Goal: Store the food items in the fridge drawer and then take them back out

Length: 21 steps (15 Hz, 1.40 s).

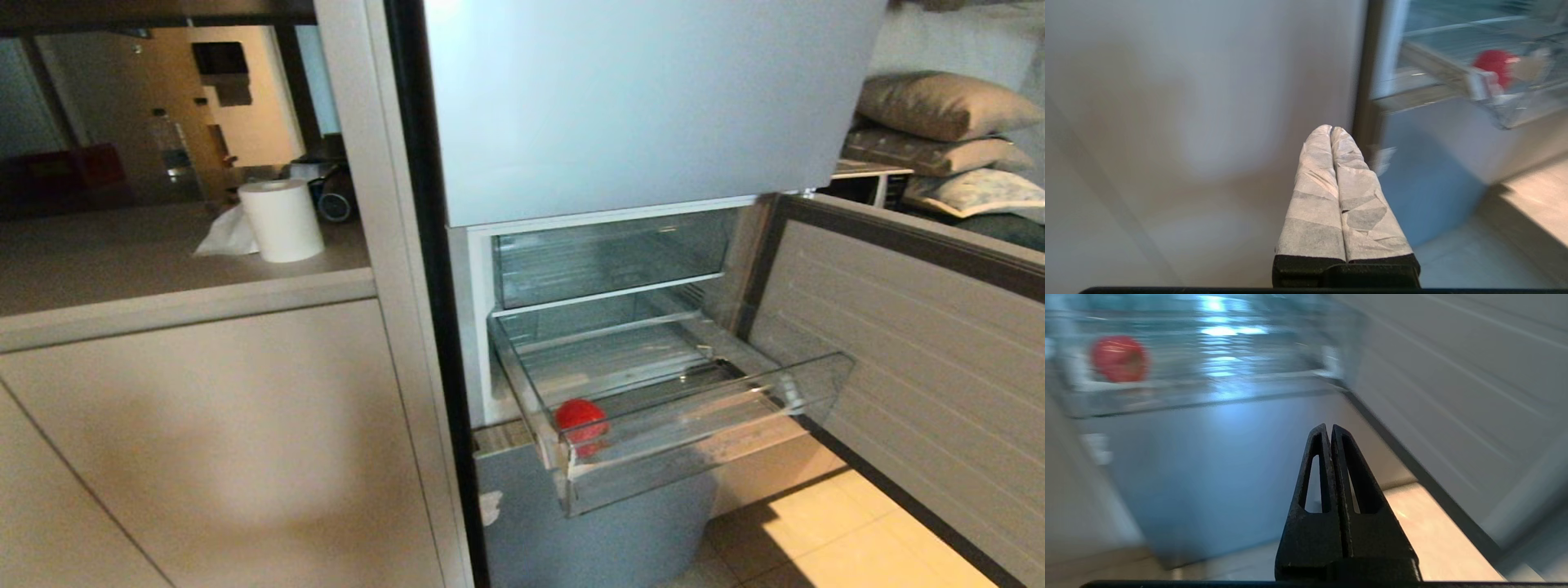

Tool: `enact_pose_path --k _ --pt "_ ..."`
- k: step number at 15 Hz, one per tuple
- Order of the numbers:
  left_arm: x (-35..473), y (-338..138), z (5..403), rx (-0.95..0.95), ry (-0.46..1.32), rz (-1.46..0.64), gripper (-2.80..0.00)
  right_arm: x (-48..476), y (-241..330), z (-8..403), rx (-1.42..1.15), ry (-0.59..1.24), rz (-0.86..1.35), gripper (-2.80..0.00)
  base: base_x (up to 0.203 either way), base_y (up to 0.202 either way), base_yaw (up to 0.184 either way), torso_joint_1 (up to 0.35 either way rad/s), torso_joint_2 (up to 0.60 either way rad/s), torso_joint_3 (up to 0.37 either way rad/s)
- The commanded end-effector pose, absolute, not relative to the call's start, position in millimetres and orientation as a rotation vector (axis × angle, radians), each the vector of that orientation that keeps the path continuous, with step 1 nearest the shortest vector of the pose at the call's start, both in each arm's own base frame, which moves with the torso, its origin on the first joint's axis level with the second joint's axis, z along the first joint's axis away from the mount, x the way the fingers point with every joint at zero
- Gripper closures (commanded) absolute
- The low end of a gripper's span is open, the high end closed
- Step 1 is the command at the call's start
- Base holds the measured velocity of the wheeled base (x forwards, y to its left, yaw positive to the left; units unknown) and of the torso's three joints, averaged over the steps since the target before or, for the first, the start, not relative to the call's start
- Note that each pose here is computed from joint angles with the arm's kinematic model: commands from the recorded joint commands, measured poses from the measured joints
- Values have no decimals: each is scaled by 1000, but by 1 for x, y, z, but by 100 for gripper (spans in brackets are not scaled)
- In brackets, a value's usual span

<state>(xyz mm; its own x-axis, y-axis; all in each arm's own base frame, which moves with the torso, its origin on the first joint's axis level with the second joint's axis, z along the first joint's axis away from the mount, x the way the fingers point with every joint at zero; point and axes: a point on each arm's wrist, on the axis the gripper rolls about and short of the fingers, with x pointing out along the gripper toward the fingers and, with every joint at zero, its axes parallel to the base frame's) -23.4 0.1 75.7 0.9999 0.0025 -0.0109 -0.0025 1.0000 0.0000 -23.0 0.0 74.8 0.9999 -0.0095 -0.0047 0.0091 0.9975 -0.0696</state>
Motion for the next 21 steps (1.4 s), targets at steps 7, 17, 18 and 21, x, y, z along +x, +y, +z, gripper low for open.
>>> enact_pose_path --k 7,17,18,21 --pt "-24 0 76 0 9 3 0 -23 0 75 -54 6 -8 0 1 -9 169 3 2 5" --pt "-24 0 76 2 9 3 0 -23 0 75 -34 6 -9 0 0 0 11 0 0 0" --pt "-24 0 76 5 11 3 0 -23 0 75 -34 6 -9 0 0 0 0 0 0 0" --pt "-24 0 76 11 11 3 0 -23 0 75 -37 6 -4 0 18 0 0 -1 -1 1"
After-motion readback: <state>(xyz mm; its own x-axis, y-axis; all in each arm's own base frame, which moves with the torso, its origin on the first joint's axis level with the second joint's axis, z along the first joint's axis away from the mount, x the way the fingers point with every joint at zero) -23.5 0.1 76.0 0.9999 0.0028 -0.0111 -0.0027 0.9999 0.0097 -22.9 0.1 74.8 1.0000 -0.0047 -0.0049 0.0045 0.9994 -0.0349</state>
